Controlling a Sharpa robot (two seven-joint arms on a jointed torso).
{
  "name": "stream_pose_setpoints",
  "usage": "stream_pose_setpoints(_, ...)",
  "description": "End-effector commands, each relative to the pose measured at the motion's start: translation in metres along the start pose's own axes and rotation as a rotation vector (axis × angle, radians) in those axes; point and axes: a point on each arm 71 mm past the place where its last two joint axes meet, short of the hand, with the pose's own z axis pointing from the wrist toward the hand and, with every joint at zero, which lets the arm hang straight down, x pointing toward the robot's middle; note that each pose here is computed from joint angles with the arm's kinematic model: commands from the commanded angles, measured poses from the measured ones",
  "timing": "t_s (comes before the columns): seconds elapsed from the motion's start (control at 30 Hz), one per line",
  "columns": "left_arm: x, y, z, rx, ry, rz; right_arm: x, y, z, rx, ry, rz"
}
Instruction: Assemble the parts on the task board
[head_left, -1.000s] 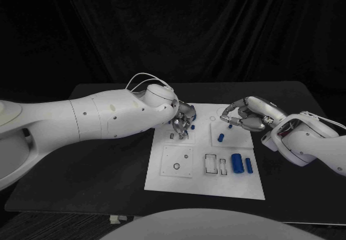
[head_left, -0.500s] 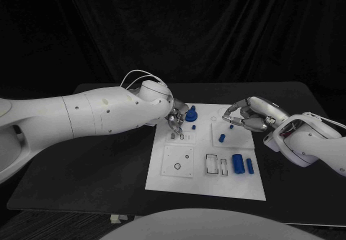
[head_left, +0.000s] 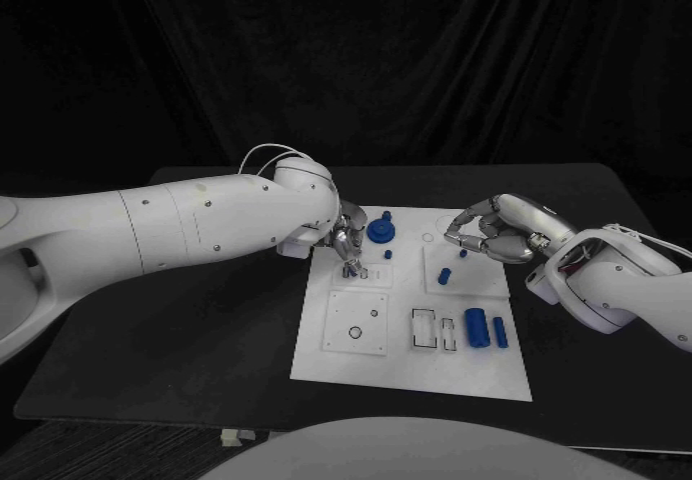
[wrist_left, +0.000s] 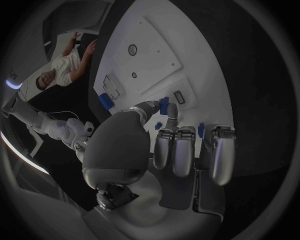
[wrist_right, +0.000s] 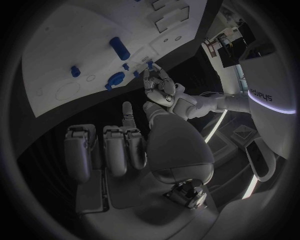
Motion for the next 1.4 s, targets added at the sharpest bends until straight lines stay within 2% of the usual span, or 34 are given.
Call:
stream_pose_setpoints(0.03,0.0061,0.0001,-0.0015,-0.013,0.1,-0.154,0.001,-0.001,0.0,0.021,0.015,0.008)
stream_pose_setpoints(0.3,0.0055,0.0014,-0.0031,-0.028,0.062,-0.23,0.002,-0.001,0.0,0.023,0.017,0.009)
stream_pose_setpoints(0.6,0.0046,0.0057,-0.0071,-0.044,-0.02,-0.267,0.003,-0.001,0.001,0.025,0.02,0.009)
stream_pose_setpoints(0.7,0.0035,0.0076,-0.0088,-0.052,-0.07,-0.242,0.003,-0.001,0.002,0.025,0.02,0.009)
stream_pose_setpoints(0.87,-0.0006,0.0096,-0.0125,-0.055,-0.196,-0.203,0.003,-0.001,0.001,0.026,0.018,0.008)
stream_pose_setpoints(1.0,0.0004,0.0103,-0.0137,-0.063,-0.252,-0.175,0.002,-0.002,0.001,0.026,0.016,0.008)
stream_pose_setpoints(1.4,0.0118,0.0056,-0.006,-0.072,-0.257,-0.154,0.003,-0.001,0.002,0.023,0.008,0.008)
